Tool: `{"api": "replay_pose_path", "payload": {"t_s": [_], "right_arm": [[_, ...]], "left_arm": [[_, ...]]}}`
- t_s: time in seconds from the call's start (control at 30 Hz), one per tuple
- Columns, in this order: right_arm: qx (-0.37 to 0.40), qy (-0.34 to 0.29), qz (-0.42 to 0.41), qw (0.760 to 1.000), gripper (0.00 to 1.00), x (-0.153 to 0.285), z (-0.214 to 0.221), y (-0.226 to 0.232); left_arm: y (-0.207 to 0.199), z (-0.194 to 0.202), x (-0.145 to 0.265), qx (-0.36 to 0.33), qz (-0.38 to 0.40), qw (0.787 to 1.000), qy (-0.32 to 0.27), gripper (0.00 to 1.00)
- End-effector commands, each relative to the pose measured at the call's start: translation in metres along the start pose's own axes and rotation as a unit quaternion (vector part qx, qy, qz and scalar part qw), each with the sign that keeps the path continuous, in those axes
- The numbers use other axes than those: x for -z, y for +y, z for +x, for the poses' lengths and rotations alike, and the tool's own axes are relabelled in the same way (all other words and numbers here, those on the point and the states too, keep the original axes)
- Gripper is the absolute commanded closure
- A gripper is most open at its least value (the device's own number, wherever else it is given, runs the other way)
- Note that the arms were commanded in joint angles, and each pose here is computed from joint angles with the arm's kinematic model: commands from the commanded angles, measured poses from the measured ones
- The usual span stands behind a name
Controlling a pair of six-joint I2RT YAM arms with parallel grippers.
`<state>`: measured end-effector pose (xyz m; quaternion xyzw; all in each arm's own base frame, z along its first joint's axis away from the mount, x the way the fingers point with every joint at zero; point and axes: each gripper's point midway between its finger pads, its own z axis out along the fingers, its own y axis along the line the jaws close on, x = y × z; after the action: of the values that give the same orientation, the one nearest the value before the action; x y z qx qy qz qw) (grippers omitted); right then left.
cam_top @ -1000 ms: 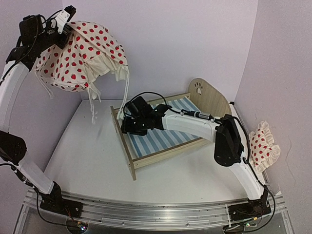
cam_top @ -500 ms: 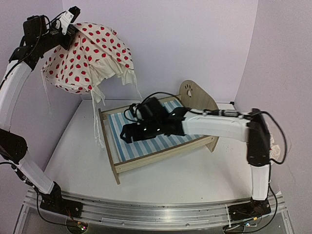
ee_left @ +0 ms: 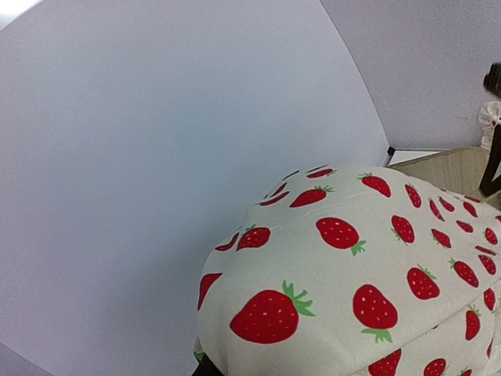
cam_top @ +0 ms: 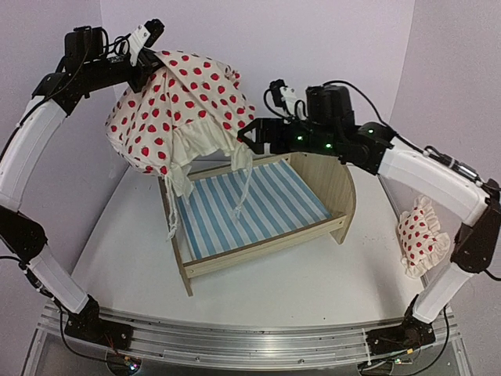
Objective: Set up the pet bed
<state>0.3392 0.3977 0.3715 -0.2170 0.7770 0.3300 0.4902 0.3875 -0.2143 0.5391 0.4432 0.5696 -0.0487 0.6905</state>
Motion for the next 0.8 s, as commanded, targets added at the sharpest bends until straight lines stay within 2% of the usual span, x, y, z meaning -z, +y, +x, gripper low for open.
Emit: {"api": "replay_pose_path", "payload": {"t_s": [0.0,0.1,0.13,0.17,0.23,0.27,0.43,0.6,0.63,0.67,0.77], "right_arm": [[0.006,0.047,-0.016,0.999,0.16,-0.037,0.026,-0.002],[-0.005,0.049,-0.018,0.999,0.5,-0.04,0.026,-0.003],[-0.004,0.044,-0.016,0.999,0.65,-0.036,0.022,-0.005],[-0.003,0.042,-0.01,0.999,0.76,-0.032,0.022,-0.008],[0.0,0.033,0.008,0.999,0.94,-0.02,0.017,-0.016],[0.001,0.029,0.017,0.999,0.99,-0.013,0.015,-0.019],[0.003,0.039,0.084,0.996,1.0,0.016,0.02,-0.047],[0.004,0.064,0.153,0.986,1.0,0.031,0.034,-0.074],[0.001,0.07,0.162,0.984,1.0,0.033,0.039,-0.079],[-0.002,0.076,0.172,0.982,1.0,0.034,0.045,-0.084],[-0.014,0.092,0.198,0.976,1.0,0.04,0.059,-0.098]], "left_arm": [[-0.004,-0.011,-0.003,0.022,0.012,0.999,-0.024,1.0],[-0.015,-0.002,-0.005,0.031,0.031,0.999,-0.018,1.0],[-0.018,0.001,-0.006,0.034,0.036,0.999,-0.015,1.0],[-0.023,0.006,-0.007,0.037,0.043,0.998,-0.011,1.0],[-0.032,0.02,-0.01,0.04,0.054,0.998,0.0,1.0],[-0.037,0.027,-0.013,0.042,0.06,0.997,0.006,1.0],[-0.062,0.067,-0.036,0.052,0.096,0.994,0.02,1.0],[-0.073,0.111,-0.078,0.042,0.108,0.992,0.042,1.0],[-0.077,0.12,-0.084,0.043,0.116,0.991,0.049,0.96],[-0.082,0.128,-0.089,0.046,0.125,0.99,0.055,0.9],[-0.105,0.148,-0.092,0.049,0.178,0.98,0.079,0.34]]}}
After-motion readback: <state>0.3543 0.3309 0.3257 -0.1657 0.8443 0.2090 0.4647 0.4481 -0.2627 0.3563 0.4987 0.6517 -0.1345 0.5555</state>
